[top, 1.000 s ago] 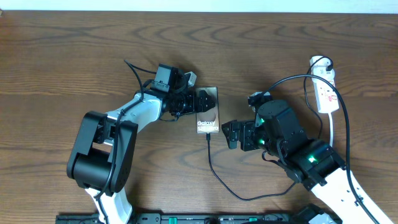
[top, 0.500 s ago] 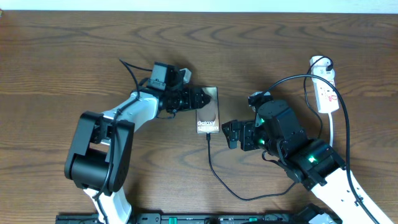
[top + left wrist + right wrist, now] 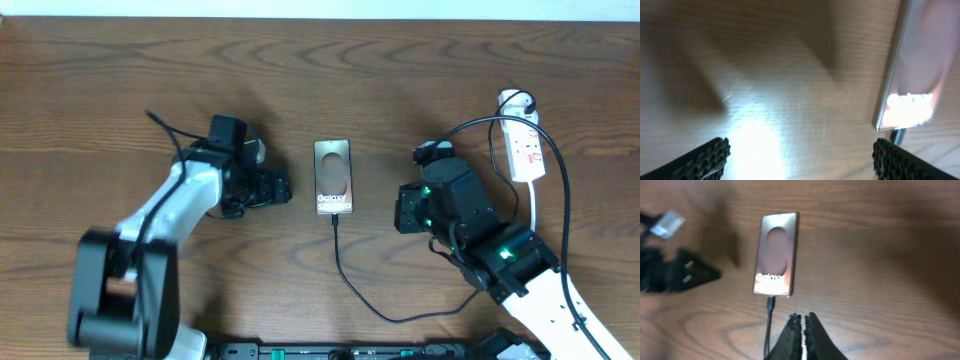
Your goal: Plug charger to phone and switch on socket
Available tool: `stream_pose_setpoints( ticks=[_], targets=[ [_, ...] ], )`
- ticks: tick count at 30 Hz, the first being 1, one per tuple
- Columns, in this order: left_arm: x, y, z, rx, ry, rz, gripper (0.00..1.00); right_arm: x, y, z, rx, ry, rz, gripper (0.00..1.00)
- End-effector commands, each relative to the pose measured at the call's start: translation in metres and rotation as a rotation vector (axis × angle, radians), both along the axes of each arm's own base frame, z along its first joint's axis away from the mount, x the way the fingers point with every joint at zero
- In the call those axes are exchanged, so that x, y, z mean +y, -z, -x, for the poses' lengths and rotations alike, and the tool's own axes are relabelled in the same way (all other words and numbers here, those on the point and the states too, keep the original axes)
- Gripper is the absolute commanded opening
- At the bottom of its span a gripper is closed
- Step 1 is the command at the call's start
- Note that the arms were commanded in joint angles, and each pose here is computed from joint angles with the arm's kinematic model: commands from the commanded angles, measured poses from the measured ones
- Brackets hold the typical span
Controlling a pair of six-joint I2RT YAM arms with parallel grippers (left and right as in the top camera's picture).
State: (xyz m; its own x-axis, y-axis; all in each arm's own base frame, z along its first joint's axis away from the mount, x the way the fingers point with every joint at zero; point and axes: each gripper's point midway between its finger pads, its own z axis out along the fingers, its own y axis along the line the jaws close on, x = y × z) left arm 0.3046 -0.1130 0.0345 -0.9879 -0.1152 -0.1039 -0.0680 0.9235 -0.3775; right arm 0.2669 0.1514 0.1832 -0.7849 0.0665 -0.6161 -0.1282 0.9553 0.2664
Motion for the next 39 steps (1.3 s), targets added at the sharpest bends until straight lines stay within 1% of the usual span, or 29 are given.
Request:
stream_pose_setpoints(
  ticks=[1,6,9,13,17,23,27,29,34,37,39],
  targets=[
    [0.026,-0.074,-0.007,-0.248,-0.024,-0.111,0.93,-0.029,-0.028,-0.008,-0.055,0.138,-0.01,0.01],
    [0.04,-0.147,0.013,-0.467,-0.066,-0.129,0.93,-0.09,-0.046,-0.01,-0.059,0.4,0.015,0.01],
    [0.047,-0.181,0.033,-0.578,-0.089,-0.127,0.93,-0.128,-0.048,-0.011,-0.052,0.548,0.041,0.01],
    [0.053,-0.209,0.063,-0.67,-0.1,-0.107,0.93,-0.18,-0.039,-0.008,-0.01,0.79,0.029,0.02],
    [0.057,-0.218,0.089,-0.705,-0.105,-0.098,0.93,-0.225,-0.028,-0.017,0.018,0.966,-0.014,0.01],
    [0.061,-0.212,0.113,-0.673,-0.103,-0.104,0.93,-0.266,-0.003,-0.04,0.143,1.071,-0.128,0.01],
    [0.062,-0.204,0.12,-0.626,-0.097,-0.114,0.93,-0.279,0.009,-0.068,0.233,1.058,-0.158,0.01],
    [0.063,-0.201,0.123,-0.61,-0.095,-0.117,0.93,-0.286,0.016,-0.09,0.296,1.054,-0.155,0.01],
    [0.063,-0.198,0.126,-0.592,-0.093,-0.121,0.93,-0.298,0.025,-0.13,0.359,1.051,-0.155,0.01],
    [0.063,-0.197,0.126,-0.59,-0.093,-0.122,0.93,-0.304,0.041,-0.156,0.418,1.043,-0.167,0.01],
    [0.063,-0.197,0.126,-0.59,-0.093,-0.122,0.93,-0.304,0.05,-0.163,0.452,1.039,-0.172,0.01]
  ],
)
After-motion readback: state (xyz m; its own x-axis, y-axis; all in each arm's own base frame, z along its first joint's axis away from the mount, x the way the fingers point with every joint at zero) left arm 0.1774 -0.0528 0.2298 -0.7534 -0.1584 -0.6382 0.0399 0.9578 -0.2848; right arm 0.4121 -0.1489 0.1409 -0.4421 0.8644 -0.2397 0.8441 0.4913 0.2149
